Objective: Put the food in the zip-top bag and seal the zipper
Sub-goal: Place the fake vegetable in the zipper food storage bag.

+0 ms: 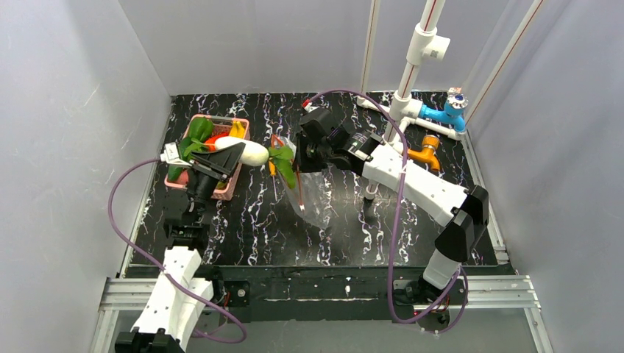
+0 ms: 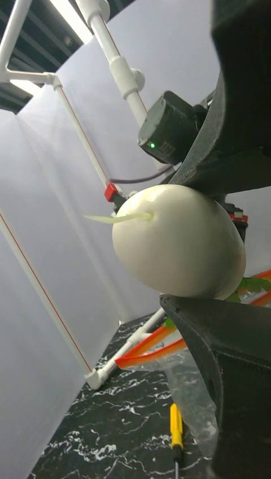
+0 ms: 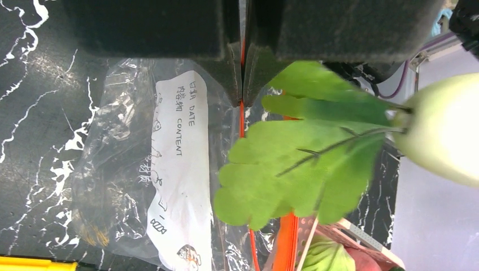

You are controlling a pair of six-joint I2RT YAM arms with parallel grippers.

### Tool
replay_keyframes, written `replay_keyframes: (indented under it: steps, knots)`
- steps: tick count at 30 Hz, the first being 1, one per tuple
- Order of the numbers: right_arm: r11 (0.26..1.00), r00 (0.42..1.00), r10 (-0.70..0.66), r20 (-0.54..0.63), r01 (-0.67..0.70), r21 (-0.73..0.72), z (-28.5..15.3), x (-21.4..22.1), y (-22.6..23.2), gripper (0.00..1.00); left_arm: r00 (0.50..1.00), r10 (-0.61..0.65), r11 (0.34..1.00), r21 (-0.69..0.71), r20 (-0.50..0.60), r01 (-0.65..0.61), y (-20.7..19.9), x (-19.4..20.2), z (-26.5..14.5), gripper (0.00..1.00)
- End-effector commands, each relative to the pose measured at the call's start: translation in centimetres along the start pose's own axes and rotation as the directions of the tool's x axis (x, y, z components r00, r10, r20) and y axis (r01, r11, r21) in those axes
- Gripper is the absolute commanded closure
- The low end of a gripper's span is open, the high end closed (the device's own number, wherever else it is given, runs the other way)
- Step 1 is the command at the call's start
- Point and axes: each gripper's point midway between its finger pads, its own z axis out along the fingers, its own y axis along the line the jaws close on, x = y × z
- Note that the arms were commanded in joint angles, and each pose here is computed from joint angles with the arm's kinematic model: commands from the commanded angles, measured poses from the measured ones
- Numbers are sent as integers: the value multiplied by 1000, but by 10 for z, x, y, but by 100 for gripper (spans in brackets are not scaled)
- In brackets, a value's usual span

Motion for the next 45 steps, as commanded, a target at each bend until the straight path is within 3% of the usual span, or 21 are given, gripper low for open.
replay_keyframes:
  steps: [1, 9, 19, 22, 35, 40, 45]
  knots:
    - [994, 996, 42, 73, -34, -104, -23, -22, 21, 99, 994, 78, 996, 44, -76, -75, -7, 15, -9, 100]
    - [986, 989, 88, 120, -69, -151, -30, -29, 20, 99, 985, 129, 988, -70, -119, -137, 19, 26, -26, 100]
    - [972, 981, -30, 189, 73, -223, -21, -33, 36, 99, 978, 47, 954, -282, -205, -105, 46, 30, -19, 100]
    - [967, 979, -42, 199, 90, -239, -19, -31, 39, 99, 983, 11, 942, -328, -182, -72, 55, 31, -18, 100]
    - [937, 998, 34, 61, -11, -350, -14, -18, 64, 99, 988, 101, 965, -232, -118, -126, 38, 38, -7, 100]
    - [914, 997, 73, 33, -53, -402, -19, -21, 73, 99, 965, 147, 935, -289, -215, -207, 67, 57, -15, 100]
    - [910, 995, 82, 65, -48, -412, -20, -28, 69, 99, 959, 60, 912, -375, -276, -165, 82, 72, -25, 100]
